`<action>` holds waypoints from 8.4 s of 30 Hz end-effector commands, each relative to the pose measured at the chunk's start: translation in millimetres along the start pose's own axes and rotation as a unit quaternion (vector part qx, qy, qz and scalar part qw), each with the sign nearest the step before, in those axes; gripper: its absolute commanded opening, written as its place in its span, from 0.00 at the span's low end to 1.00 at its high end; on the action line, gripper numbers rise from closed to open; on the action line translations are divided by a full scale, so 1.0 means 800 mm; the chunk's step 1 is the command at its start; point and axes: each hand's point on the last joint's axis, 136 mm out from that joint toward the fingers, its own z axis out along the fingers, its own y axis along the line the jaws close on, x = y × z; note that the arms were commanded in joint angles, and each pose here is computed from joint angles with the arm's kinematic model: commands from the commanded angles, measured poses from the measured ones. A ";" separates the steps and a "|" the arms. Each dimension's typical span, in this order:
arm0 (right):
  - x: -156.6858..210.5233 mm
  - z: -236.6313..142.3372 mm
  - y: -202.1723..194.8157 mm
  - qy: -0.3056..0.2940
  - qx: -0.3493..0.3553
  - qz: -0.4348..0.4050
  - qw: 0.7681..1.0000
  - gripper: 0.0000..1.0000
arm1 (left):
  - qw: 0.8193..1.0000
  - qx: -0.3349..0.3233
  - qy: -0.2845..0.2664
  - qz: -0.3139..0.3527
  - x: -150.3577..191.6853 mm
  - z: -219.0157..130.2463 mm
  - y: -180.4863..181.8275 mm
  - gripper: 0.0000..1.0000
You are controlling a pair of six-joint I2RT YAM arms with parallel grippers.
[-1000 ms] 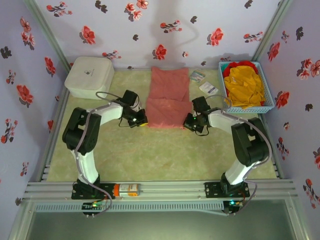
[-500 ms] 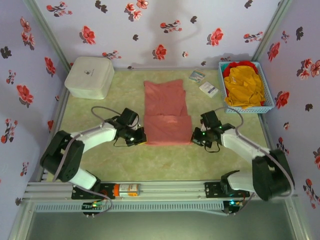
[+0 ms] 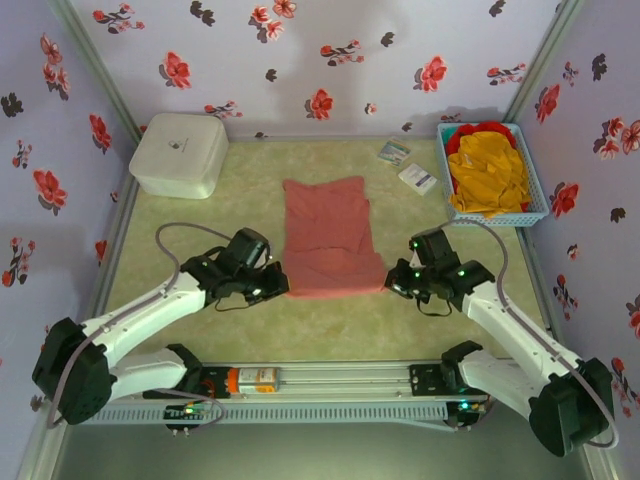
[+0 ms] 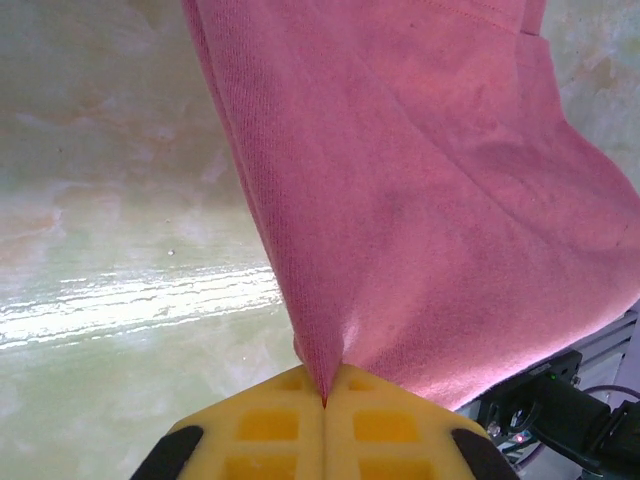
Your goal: Fold and stack the t-shirts
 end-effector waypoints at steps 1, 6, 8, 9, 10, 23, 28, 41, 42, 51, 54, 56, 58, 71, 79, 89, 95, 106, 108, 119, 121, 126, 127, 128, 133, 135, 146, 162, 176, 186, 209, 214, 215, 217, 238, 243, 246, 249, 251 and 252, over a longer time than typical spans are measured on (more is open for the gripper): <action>-0.019 -0.018 0.029 -0.014 -0.012 -0.001 1.000 0.00 | 1.000 -0.021 -0.007 -0.008 -0.012 -0.016 -0.004 0.00; -0.046 -0.031 0.066 -0.023 -0.023 -0.016 0.999 0.00 | 1.000 0.002 -0.006 -0.021 -0.036 -0.028 -0.025 0.00; -0.057 -0.033 0.079 -0.021 -0.024 -0.022 0.999 0.00 | 1.000 0.011 -0.009 -0.018 -0.048 -0.035 -0.037 0.00; -0.062 -0.033 0.082 -0.022 -0.024 -0.023 0.999 0.00 | 1.000 0.011 -0.010 -0.017 -0.055 -0.038 -0.041 0.00; -0.067 -0.034 0.086 -0.024 -0.024 -0.023 0.999 0.00 | 1.000 0.010 -0.011 -0.016 -0.061 -0.041 -0.043 0.00; -0.131 -0.022 0.105 -0.021 -0.047 0.005 0.999 0.00 | 0.999 0.030 -0.014 -0.024 -0.128 -0.043 -0.063 0.00; -0.144 -0.010 0.104 -0.015 -0.053 0.016 0.998 0.00 | 0.999 0.034 -0.018 -0.025 -0.148 -0.038 -0.065 0.00; -0.193 0.005 0.106 -0.016 -0.056 0.024 0.998 0.00 | 0.999 0.033 -0.024 -0.029 -0.206 -0.023 -0.061 0.00; -0.197 0.008 0.106 -0.015 -0.057 0.025 0.998 0.00 | 0.999 0.034 -0.028 -0.031 -0.212 -0.023 -0.060 0.00; -0.227 0.037 0.107 -0.002 -0.060 0.032 0.998 0.00 | 0.998 0.040 -0.025 -0.036 -0.256 0.001 -0.059 0.00; -0.237 0.046 0.103 -0.001 -0.058 0.037 0.998 0.00 | 0.998 0.039 -0.022 -0.036 -0.266 0.011 -0.055 0.00; -0.245 0.052 0.102 -0.001 -0.060 0.039 0.997 0.00 | 0.998 0.038 -0.023 -0.039 -0.274 0.016 -0.051 0.00; -0.251 0.060 0.100 0.003 -0.061 0.042 0.997 0.00 | 0.998 0.036 -0.024 -0.038 -0.281 0.022 -0.047 0.00; -0.323 0.121 0.086 -0.007 -0.062 0.050 0.997 0.49 | 0.999 0.042 -0.032 -0.005 -0.356 0.077 -0.031 0.36; -0.325 0.119 0.088 -0.019 -0.066 0.013 0.998 0.79 | 0.998 0.029 -0.055 0.011 -0.376 0.035 -0.036 0.45; -0.297 0.107 0.067 -0.027 -0.021 -0.025 0.999 0.76 | 0.996 0.030 -0.067 0.042 -0.325 0.042 -0.038 0.46; -0.330 0.141 0.062 -0.033 -0.006 -0.065 0.997 0.66 | 0.996 0.020 -0.059 0.067 -0.356 0.073 -0.020 0.39; -0.345 0.187 0.044 -0.033 -0.002 -0.091 0.995 0.62 | 0.994 0.021 -0.073 0.082 -0.386 0.114 -0.011 0.39; -0.345 0.194 0.042 -0.032 -0.004 -0.092 0.995 0.60 | 0.994 0.024 -0.073 0.084 -0.388 0.121 -0.011 0.39; -0.345 0.203 0.052 -0.035 -0.031 -0.094 0.994 0.25 | 0.996 0.017 -0.058 0.070 -0.388 0.147 -0.009 0.23; -0.344 0.202 0.053 -0.035 -0.033 -0.096 0.994 0.15 | 0.996 0.015 -0.058 0.071 -0.388 0.146 -0.009 0.18; -0.343 0.194 0.057 -0.036 -0.034 -0.098 0.994 0.00 | 0.995 0.015 -0.061 0.071 -0.389 0.137 -0.014 0.00; -0.343 0.190 0.060 -0.039 -0.034 -0.099 0.994 0.00 | 0.995 0.016 -0.064 0.073 -0.389 0.132 -0.017 0.00; -0.344 0.186 0.062 -0.041 -0.036 -0.100 0.993 0.00 | 0.995 0.016 -0.067 0.074 -0.389 0.127 -0.020 0.00; -0.345 0.164 0.078 -0.052 -0.045 -0.103 0.992 0.00 | 0.993 0.014 -0.086 0.082 -0.390 0.098 -0.031 0.00; -0.346 0.157 0.084 -0.055 -0.051 -0.100 0.992 0.00 | 0.992 0.016 -0.094 0.085 -0.390 0.085 -0.035 0.00; -0.366 0.159 0.112 -0.064 -0.095 -0.088 0.990 0.00 | 0.988 0.023 -0.130 0.081 -0.414 0.064 -0.027 0.00; -0.347 0.160 0.108 -0.054 -0.095 -0.077 0.991 0.63 | 0.990 0.005 -0.136 0.045 -0.425 0.054 0.007 0.36; -0.219 0.133 0.180 -0.001 -0.179 0.023 0.984 0.65 | 0.996 0.014 -0.088 0.026 -0.283 0.063 -0.059 0.31; -0.208 0.175 0.218 -0.006 -0.320 0.161 0.934 0.68 | 0.994 0.057 -0.086 -0.023 -0.253 0.123 -0.068 0.28; -0.185 0.225 0.084 0.001 -0.224 0.194 0.955 0.68 | 0.994 -0.042 -0.050 -0.093 -0.225 0.156 0.086 0.26; -0.195 0.196 0.112 0.002 -0.231 0.162 0.959 0.68 | 0.993 -0.034 -0.074 -0.089 -0.247 0.115 0.076 0.26; -0.199 0.189 0.119 0.000 -0.232 0.155 0.960 0.68 | 0.993 -0.029 -0.081 -0.081 -0.255 0.104 0.065 0.26; -0.207 0.175 0.131 -0.007 -0.233 0.144 0.962 0.68 | 0.994 -0.023 -0.088 -0.065 -0.269 0.087 0.045 0.26; -0.355 0.205 0.199 -0.060 -0.295 0.118 0.946 0.69 | 0.985 0.112 -0.128 -0.012 -0.404 0.127 -0.044 0.34; -0.370 0.248 0.159 -0.053 -0.290 0.143 0.945 0.69 | 0.985 0.106 -0.129 -0.034 -0.430 0.147 -0.005 0.35; -0.368 0.267 0.138 -0.041 -0.283 0.156 0.946 0.69 | 0.987 0.092 -0.123 -0.043 -0.437 0.152 0.016 0.35; -0.362 0.275 0.125 -0.029 -0.276 0.161 0.947 0.69 | 0.989 0.082 -0.114 -0.047 -0.440 0.155 0.033 0.35; -0.361 0.273 0.122 -0.029 -0.276 0.161 0.947 0.69 | 0.990 0.073 -0.107 -0.054 -0.440 0.152 0.044 0.35; -0.361 0.270 0.124 -0.030 -0.278 0.158 0.947 0.69 | 0.990 0.074 -0.105 -0.055 -0.440 0.146 0.045 0.35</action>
